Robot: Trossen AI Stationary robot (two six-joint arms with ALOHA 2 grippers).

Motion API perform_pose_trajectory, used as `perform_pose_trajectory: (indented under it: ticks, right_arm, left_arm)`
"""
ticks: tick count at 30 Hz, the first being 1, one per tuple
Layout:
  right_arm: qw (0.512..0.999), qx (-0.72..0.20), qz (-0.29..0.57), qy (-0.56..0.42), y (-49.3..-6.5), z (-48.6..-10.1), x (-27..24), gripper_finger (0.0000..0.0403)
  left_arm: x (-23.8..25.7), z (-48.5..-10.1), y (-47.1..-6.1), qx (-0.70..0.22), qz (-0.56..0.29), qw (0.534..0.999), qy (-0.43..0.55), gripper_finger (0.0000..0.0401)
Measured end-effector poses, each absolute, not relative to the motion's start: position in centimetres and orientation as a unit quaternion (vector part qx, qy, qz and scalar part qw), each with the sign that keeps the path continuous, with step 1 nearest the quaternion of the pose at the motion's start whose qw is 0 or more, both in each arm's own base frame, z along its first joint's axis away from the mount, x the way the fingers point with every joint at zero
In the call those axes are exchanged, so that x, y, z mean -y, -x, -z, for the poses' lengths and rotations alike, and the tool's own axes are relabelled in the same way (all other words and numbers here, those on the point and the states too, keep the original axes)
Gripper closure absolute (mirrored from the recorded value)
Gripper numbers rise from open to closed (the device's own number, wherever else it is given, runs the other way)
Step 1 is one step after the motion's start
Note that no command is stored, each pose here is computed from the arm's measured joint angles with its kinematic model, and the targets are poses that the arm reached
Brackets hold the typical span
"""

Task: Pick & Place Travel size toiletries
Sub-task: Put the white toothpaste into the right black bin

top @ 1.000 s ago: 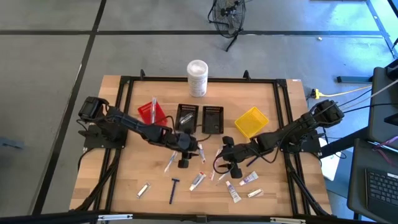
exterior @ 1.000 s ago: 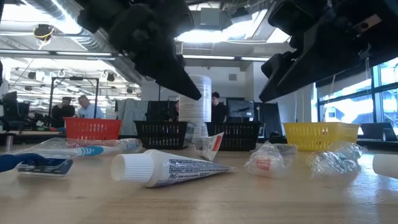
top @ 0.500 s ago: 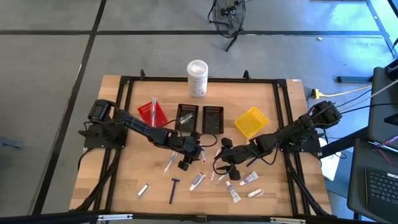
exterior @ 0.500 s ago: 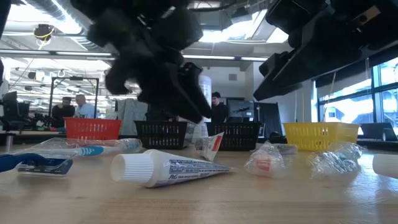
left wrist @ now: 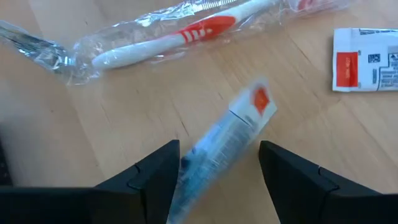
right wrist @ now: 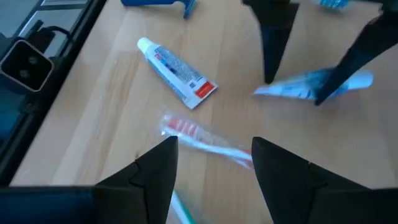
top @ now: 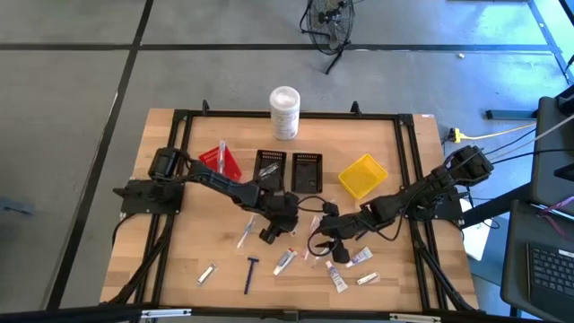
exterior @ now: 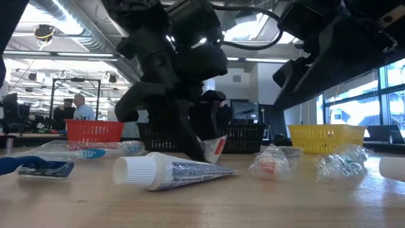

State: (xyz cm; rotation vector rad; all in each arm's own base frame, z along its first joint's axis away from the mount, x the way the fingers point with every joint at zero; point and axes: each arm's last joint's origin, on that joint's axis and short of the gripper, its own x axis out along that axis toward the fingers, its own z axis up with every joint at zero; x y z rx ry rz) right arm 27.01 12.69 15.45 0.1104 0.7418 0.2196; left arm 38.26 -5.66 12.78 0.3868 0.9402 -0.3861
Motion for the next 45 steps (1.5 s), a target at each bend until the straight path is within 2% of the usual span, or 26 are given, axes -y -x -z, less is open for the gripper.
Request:
perform_pose_trajectory:
  ticks: [4, 9, 15, 22, 26, 32, 36, 41, 45]
  right_arm:
    - [0.923, -0.364, -0.109, -0.057, -26.9, -15.4, -12.9, 0.0188]
    - [0.923, -0.365, -0.111, -0.055, -26.8, -15.4, -13.1, 0.0186]
    - [0.928, -0.359, -0.091, -0.049, -26.9, -15.4, -12.9, 0.0195]
    - [0.924, -0.365, -0.095, -0.057, -26.8, -15.4, -13.0, 0.0205]
    - [0.907, -0.400, -0.104, -0.084, -26.3, -15.0, -13.2, 0.0211]
    - [0.875, -0.469, -0.072, -0.101, -25.0, -14.0, -13.2, 0.0224]
    - [0.866, -0.479, -0.065, -0.123, -24.7, -13.9, -13.5, 0.0237]
    - [0.841, -0.516, -0.081, -0.139, -23.8, -14.4, -13.3, 0.0250]
    - [0.827, -0.548, -0.050, -0.114, -22.5, -15.0, -12.5, 0.0259]
  left_arm:
    - [5.7, -12.6, -38.2, -0.457, 0.189, 0.851, -0.177, 0.0203]
    - [5.7, -12.6, -38.1, -0.462, 0.190, 0.848, -0.175, 0.0250]
    - [6.0, -12.7, -38.0, -0.462, 0.183, 0.854, -0.156, 0.0301]
    - [6.5, -12.9, -37.9, -0.468, 0.154, 0.862, -0.115, 0.0339]
    - [6.9, -14.3, -37.7, -0.453, 0.142, 0.871, -0.127, 0.0347]
    - [5.8, -18.7, -38.1, -0.403, 0.030, 0.900, -0.166, 0.0349]
    - [3.6, -21.2, -39.1, -0.369, -0.024, 0.915, -0.164, 0.0349]
    - [-0.3, -22.4, -40.5, -0.343, -0.050, 0.928, -0.137, 0.0349]
    - [-3.3, -22.2, -41.2, -0.317, -0.027, 0.943, -0.100, 0.0349]
